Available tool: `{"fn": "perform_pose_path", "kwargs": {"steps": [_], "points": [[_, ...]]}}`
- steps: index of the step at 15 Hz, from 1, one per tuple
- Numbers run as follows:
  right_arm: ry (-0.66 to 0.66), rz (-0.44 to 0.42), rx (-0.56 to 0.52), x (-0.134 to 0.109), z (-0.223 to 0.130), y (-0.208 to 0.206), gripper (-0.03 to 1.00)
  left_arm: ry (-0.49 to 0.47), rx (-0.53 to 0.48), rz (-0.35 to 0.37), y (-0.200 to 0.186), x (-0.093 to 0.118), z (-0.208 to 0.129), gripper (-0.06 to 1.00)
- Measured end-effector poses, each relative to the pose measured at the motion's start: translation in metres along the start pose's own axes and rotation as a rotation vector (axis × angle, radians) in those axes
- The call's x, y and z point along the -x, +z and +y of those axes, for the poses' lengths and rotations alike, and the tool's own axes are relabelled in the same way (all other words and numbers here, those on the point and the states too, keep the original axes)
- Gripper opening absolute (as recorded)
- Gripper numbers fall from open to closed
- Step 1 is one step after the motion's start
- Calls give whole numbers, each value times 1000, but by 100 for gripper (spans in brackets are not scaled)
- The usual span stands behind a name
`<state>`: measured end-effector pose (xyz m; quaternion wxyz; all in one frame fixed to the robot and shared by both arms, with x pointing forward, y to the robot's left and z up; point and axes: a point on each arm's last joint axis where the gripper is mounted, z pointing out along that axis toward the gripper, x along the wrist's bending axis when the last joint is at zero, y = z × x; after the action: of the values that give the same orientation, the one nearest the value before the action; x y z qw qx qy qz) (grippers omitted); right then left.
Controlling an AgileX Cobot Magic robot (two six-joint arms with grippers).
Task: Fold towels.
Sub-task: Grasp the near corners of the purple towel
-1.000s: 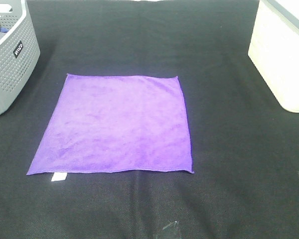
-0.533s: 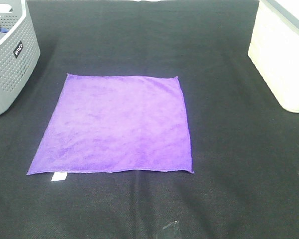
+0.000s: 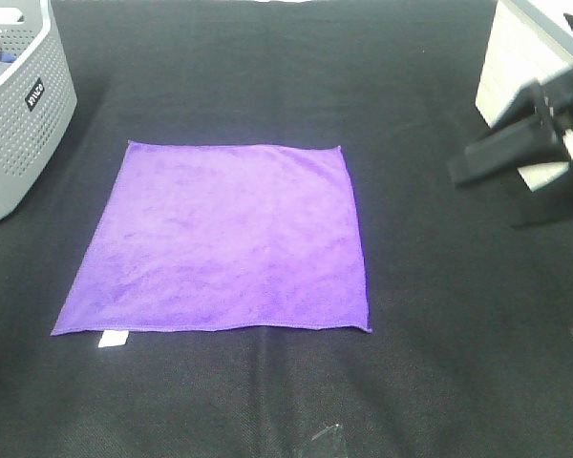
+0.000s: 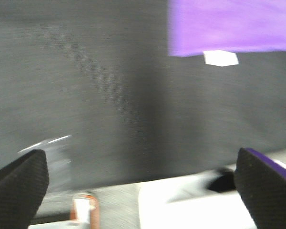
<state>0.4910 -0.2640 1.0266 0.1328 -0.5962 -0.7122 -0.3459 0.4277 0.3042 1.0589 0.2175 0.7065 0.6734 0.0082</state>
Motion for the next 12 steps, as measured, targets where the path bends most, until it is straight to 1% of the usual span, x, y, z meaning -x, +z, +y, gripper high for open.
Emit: {"fn": "perform_pose_path", "kwargs": {"steps": [1,2,3,4,6,8,10,12], "points": [[38,58,-20,15,11,7,93,-11,-8,-134,22,-10,16,98],[53,77,-37,22,14,12,93,-36,-3,-185,34,-19,25,98],[64,86,-47,25,14,15,93,-47,1,-205,41,-26,29,98],[68,91,-51,25,14,15,93,-40,8,-205,46,-30,32,98],[68,94,-52,25,14,15,93,-48,53,-191,48,-32,37,98],[68,74,-32,27,16,15,93,-64,47,-197,54,-36,41,98],[83,41,0,33,20,19,93,-94,-36,-232,77,-48,54,98],[104,29,-21,47,21,32,93,-96,-95,-250,104,-64,70,98]]}}
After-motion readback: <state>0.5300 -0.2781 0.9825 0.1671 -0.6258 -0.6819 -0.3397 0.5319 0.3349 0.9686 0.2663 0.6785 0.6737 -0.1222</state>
